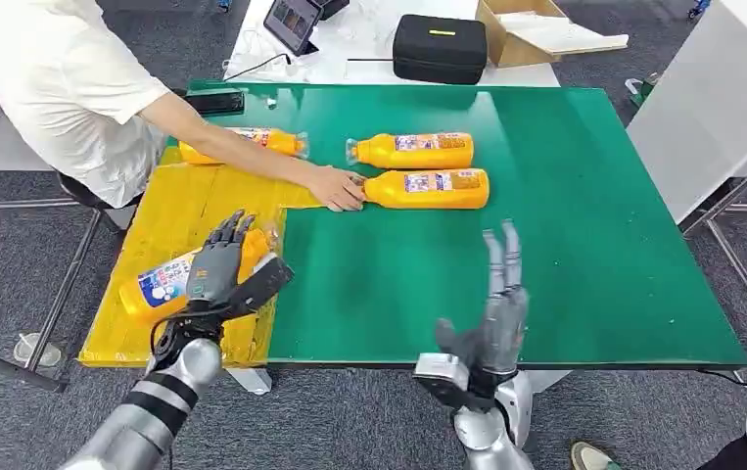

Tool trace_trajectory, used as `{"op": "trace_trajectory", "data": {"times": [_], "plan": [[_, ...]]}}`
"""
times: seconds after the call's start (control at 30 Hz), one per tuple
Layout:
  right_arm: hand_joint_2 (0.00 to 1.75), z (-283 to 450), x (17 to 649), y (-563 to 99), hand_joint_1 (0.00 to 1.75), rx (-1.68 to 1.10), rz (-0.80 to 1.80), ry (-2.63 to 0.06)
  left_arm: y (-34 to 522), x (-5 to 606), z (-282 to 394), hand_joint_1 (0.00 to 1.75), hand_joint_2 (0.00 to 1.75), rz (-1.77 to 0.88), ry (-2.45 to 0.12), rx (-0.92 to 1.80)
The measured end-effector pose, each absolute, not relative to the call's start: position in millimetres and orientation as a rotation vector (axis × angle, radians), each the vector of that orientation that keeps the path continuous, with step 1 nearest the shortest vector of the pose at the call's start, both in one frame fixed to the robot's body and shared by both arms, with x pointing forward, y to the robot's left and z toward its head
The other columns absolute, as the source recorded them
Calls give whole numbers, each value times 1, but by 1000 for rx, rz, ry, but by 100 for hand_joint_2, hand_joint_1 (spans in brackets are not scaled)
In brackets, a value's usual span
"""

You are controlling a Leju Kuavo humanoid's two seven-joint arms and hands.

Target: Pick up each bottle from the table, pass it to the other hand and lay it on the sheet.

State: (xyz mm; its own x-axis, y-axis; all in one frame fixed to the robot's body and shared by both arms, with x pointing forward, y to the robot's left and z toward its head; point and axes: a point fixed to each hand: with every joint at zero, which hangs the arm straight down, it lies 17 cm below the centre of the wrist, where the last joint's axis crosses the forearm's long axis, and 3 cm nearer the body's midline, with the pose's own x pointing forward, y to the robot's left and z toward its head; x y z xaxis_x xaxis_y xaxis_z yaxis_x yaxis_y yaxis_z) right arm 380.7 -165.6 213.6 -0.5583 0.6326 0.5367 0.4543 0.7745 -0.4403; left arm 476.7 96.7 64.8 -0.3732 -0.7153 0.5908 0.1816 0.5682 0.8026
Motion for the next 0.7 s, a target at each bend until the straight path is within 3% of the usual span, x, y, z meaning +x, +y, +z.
{"op": "trace_trajectory", "data": {"times": [0.23,0.27,0.7], "plan": [[0,164,417,-177,0,-943,621,-2133,46,418,117,0,175,-1029,-1973,500],[175,159,422,-181,0,-953,636,-2113,43,413,121,0,175,-1026,-1992,507],[175,71,498,-261,0,-1107,906,-1604,-24,354,111,0,175,-902,-1986,88]]}}
